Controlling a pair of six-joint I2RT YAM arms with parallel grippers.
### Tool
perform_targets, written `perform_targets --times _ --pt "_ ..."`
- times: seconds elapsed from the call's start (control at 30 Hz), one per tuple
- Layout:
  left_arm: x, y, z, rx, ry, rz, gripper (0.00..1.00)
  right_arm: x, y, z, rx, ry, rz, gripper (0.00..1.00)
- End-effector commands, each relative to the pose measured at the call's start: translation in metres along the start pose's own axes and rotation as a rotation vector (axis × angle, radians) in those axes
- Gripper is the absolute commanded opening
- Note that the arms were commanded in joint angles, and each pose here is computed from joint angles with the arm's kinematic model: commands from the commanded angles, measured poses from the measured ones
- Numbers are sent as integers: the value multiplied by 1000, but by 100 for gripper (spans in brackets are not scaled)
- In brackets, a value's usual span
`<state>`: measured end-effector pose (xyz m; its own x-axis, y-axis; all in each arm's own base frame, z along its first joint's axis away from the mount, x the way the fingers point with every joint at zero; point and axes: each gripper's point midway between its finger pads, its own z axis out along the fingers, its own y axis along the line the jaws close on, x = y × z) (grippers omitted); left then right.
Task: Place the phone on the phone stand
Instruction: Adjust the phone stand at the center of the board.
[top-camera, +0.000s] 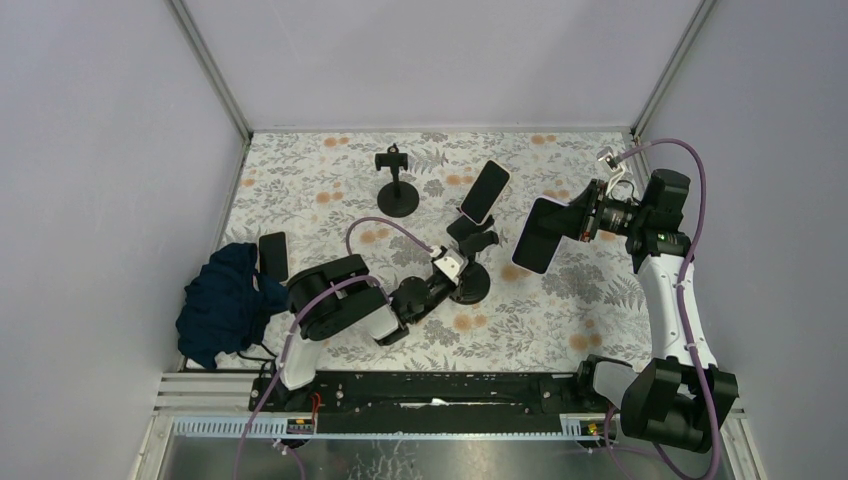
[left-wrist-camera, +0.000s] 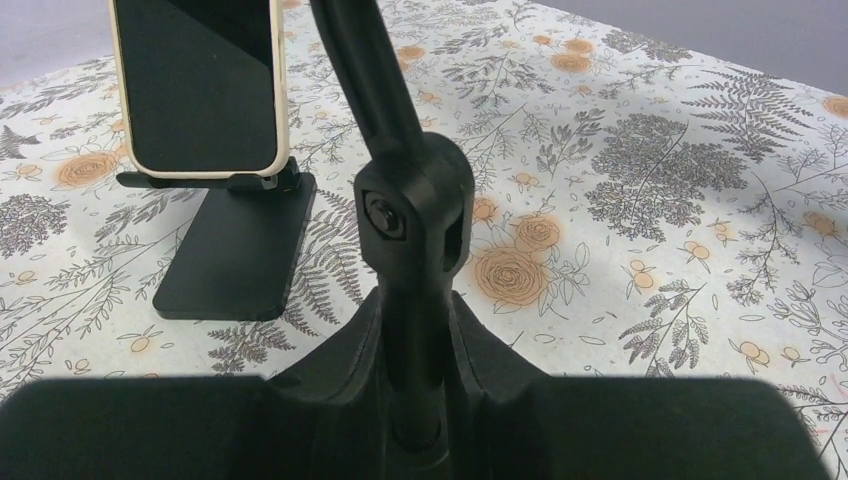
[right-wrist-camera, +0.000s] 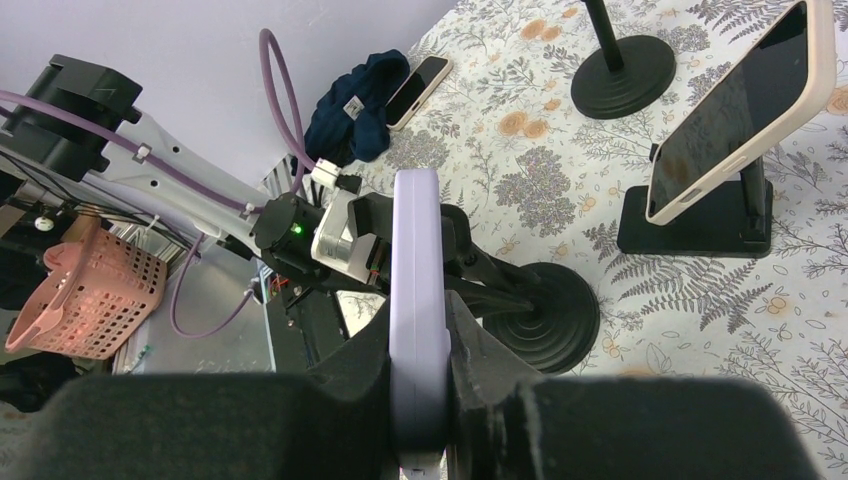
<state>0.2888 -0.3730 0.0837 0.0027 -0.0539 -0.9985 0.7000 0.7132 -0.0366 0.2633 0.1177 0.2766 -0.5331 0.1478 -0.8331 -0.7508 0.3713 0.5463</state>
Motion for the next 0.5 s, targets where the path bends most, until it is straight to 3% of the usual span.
perform_targets --times 0.0,0.17,0.3,0.47 --pt "-25 -9 1 74 -99 51 13 -7 9 -2 -36 -9 -66 0" --pt "-30 -26 -20 311 -94 58 10 -7 9 -2 -37 -8 -66 0" --pt "-32 -25 -40 494 -67 -14 10 -6 10 -2 -42 -7 -67 0" --pt "-23 -13 -46 516 -9 -33 12 -6 11 -2 -46 -6 -68 0"
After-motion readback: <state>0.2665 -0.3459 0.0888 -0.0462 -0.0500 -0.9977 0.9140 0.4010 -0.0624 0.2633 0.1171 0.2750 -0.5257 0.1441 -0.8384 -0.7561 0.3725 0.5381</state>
